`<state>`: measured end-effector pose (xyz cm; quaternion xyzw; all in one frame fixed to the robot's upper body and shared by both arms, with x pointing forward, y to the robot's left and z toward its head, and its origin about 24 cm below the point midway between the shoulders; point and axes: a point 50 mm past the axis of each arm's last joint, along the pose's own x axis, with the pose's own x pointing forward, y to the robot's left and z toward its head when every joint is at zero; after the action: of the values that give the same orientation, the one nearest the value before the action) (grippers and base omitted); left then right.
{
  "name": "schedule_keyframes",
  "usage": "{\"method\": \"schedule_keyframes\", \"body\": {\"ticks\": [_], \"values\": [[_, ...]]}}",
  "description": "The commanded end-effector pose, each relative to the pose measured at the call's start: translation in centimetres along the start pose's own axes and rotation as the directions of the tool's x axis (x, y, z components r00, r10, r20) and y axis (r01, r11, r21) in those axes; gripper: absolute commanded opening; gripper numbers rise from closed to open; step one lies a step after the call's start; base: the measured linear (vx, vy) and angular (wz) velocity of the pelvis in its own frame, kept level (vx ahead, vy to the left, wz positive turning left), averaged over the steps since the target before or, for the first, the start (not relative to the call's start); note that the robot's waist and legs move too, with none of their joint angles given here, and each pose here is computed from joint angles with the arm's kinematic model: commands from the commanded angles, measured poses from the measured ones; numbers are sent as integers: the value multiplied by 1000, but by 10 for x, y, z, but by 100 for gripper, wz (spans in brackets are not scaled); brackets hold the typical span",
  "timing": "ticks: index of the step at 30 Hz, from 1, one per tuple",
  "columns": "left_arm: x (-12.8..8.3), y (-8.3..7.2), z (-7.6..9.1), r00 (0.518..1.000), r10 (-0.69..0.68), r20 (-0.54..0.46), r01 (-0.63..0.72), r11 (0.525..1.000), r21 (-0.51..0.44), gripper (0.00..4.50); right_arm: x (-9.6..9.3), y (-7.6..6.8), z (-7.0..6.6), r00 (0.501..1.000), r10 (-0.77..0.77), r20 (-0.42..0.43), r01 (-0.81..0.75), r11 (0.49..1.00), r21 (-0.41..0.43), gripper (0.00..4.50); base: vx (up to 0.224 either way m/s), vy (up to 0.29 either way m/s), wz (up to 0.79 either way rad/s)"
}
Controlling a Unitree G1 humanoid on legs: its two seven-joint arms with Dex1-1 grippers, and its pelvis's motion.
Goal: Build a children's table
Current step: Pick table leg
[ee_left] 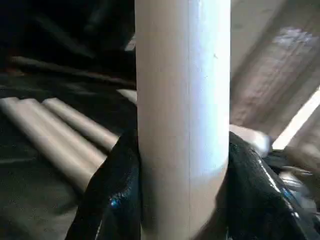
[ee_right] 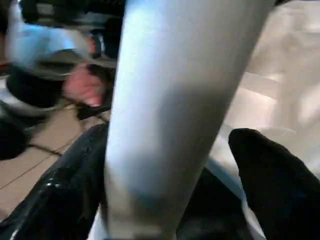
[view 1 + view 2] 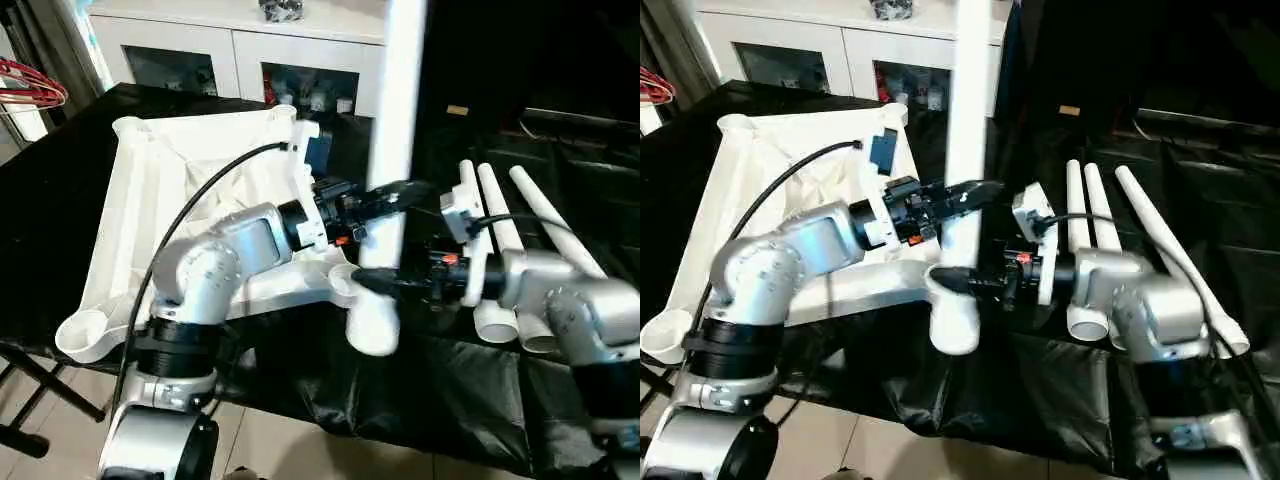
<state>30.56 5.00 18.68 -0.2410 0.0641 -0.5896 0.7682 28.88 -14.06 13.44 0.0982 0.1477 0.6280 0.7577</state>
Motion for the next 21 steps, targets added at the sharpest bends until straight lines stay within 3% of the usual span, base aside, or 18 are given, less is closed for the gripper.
{"method": "schedule_keyframes", "body": {"ticks": [1, 3, 4, 10, 21], "values": [[3, -15, 11, 993, -118, 23, 117, 993, 25, 186, -1, 3, 1, 999, 36, -22, -36, 999, -2, 411, 0, 0, 0], [3, -18, 13, 986, -164, 29, 163, 986, 20, 186, -3, 5, 0, 996, 78, -44, -78, 997, 0, 411, 0, 0, 0], [3, -19, 13, 984, -178, 30, 178, 984, 17, 186, -4, 6, 0, 994, 94, -55, -94, 996, 1, 381, 0, 0, 0], [3, -20, 14, 978, -207, 25, 206, 978, 12, 185, -5, 8, -5, 982, 149, -116, -150, 989, 6, 335, 0, 0, 0], [1, -23, 13, 968, -248, 23, 248, 969, -4, 185, -2, 7, -6, 984, 157, -87, -155, 987, 31, 253, 0, 0, 0]]}}
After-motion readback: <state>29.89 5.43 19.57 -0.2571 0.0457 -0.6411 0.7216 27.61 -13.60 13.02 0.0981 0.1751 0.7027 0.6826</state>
